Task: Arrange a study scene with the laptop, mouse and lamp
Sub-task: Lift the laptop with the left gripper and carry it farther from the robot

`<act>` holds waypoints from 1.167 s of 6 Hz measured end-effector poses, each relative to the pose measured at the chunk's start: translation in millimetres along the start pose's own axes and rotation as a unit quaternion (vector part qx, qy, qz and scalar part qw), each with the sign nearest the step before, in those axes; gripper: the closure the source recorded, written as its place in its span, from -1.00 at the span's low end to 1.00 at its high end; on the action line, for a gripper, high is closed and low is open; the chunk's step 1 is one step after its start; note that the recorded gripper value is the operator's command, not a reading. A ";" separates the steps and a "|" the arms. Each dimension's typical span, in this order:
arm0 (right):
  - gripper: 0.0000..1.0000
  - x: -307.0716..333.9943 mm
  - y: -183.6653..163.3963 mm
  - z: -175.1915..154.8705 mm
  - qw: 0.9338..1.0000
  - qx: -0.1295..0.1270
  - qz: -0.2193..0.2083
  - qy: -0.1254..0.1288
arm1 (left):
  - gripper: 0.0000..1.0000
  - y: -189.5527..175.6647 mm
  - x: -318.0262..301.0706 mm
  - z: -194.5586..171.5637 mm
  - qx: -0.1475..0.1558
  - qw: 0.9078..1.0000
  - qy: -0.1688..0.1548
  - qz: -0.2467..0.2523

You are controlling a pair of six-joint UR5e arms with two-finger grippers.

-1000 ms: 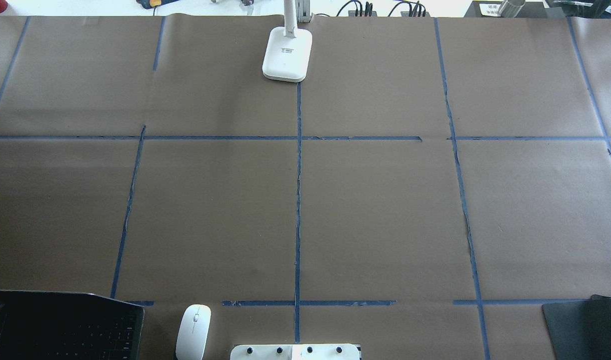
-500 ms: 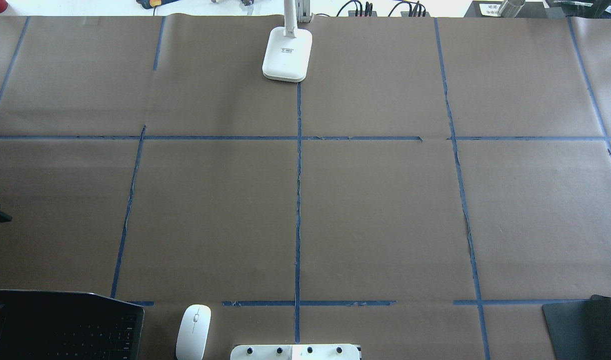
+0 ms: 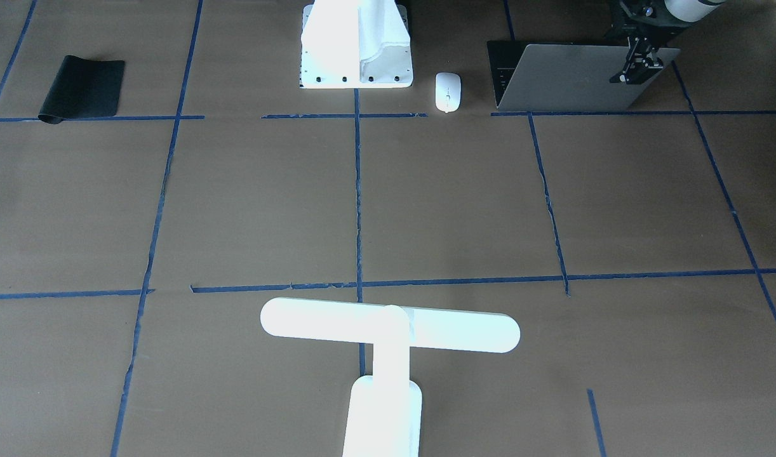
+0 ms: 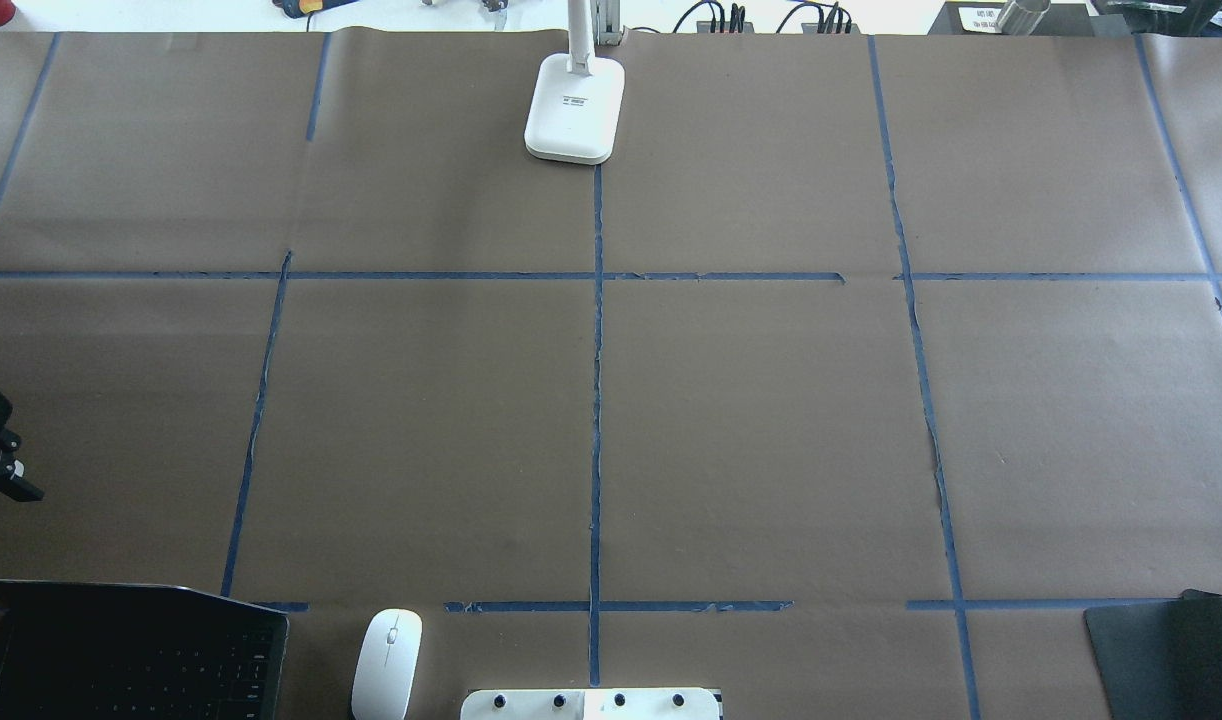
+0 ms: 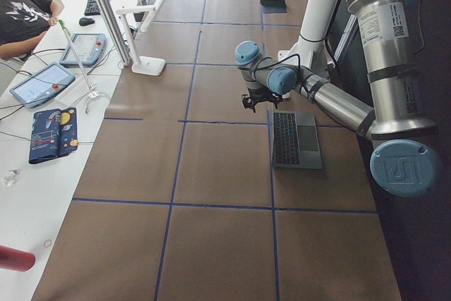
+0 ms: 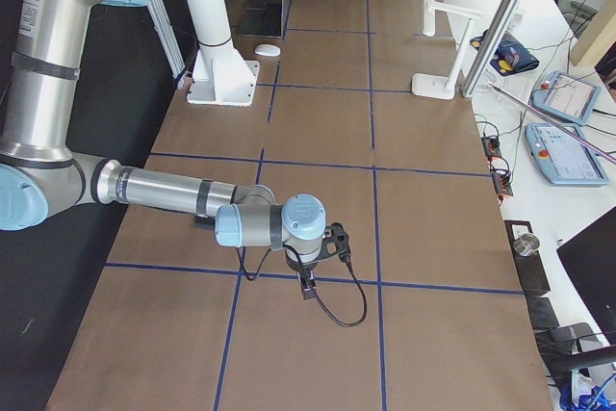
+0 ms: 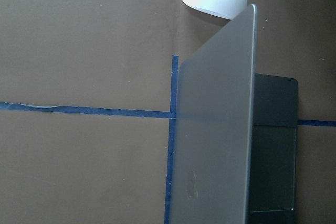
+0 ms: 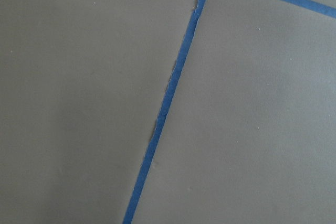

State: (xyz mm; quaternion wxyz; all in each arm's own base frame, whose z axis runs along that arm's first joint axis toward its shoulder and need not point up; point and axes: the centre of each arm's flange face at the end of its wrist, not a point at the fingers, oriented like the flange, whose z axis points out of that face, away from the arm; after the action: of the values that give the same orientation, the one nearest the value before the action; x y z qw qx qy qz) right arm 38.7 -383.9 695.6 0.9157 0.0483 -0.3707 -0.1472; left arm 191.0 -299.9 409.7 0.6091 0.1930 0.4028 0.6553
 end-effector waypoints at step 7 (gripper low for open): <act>-1.00 0.5 0.0 0.3 1.000 0.000 0.000 0.001 | 0.82 -3.1 1.1 13.1 -0.007 1.000 0.014 0.008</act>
State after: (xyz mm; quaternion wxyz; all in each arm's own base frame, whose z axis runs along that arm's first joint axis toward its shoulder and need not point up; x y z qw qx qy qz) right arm 38.8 -384.0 696.1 0.9160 0.0480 -0.3702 -0.1471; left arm 202.5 -295.2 415.0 0.5993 0.1831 0.4050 0.6658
